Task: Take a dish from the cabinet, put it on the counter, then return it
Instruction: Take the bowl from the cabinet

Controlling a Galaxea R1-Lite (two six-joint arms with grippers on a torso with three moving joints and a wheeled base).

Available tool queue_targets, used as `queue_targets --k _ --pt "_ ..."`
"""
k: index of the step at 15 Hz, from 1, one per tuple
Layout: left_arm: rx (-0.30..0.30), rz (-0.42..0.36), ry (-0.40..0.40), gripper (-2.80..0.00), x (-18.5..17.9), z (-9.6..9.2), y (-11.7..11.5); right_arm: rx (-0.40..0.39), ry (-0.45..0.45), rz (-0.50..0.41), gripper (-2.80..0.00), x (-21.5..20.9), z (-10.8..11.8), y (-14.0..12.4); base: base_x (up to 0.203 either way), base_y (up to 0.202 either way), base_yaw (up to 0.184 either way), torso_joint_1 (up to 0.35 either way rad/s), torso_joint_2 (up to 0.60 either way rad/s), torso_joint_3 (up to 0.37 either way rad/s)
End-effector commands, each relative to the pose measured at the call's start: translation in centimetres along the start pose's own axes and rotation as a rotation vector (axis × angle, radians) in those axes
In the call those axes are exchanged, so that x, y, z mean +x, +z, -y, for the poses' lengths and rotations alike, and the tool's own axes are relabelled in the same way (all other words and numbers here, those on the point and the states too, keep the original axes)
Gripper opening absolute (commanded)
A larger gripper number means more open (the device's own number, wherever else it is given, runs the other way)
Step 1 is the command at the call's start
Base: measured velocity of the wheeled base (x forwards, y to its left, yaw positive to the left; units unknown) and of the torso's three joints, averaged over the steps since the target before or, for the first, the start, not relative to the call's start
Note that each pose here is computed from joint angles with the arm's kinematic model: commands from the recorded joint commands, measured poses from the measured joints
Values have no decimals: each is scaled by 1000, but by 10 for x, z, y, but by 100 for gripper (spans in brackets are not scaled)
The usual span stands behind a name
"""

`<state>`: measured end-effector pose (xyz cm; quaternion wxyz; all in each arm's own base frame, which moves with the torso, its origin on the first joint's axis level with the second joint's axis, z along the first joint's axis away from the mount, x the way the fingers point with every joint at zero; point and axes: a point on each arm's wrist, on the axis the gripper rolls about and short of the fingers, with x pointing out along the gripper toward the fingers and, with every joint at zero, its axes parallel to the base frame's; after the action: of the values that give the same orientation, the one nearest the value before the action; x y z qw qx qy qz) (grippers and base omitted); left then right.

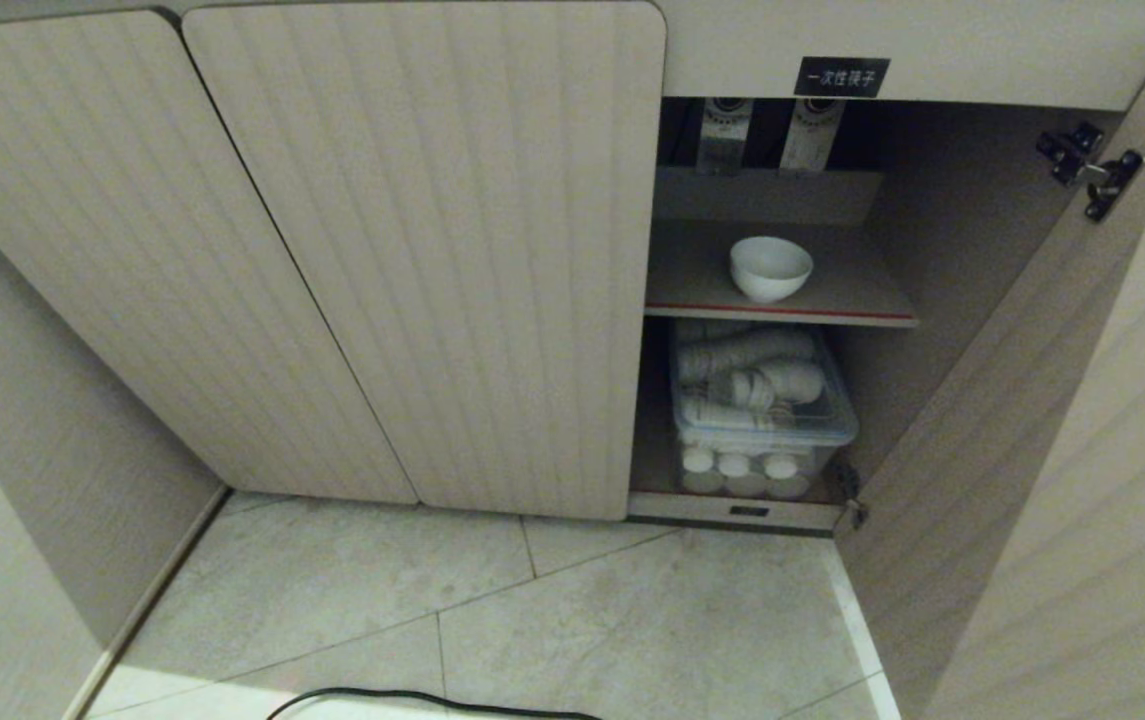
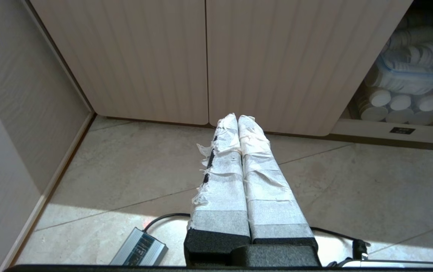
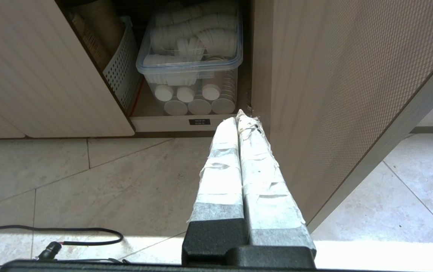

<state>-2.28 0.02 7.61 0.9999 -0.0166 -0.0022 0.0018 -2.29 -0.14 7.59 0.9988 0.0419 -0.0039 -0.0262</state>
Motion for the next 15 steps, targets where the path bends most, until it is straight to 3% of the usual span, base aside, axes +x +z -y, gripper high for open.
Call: queue_targets --k 1,15 --pt "-1 1 1 -280 0 0 0 1 1 -1 -280 0 0 0 0 0 0 0 0 0" --pt "-1 2 1 -280 0 0 0 1 -4 1 -280 0 0 0 0 0 0 0 0 0"
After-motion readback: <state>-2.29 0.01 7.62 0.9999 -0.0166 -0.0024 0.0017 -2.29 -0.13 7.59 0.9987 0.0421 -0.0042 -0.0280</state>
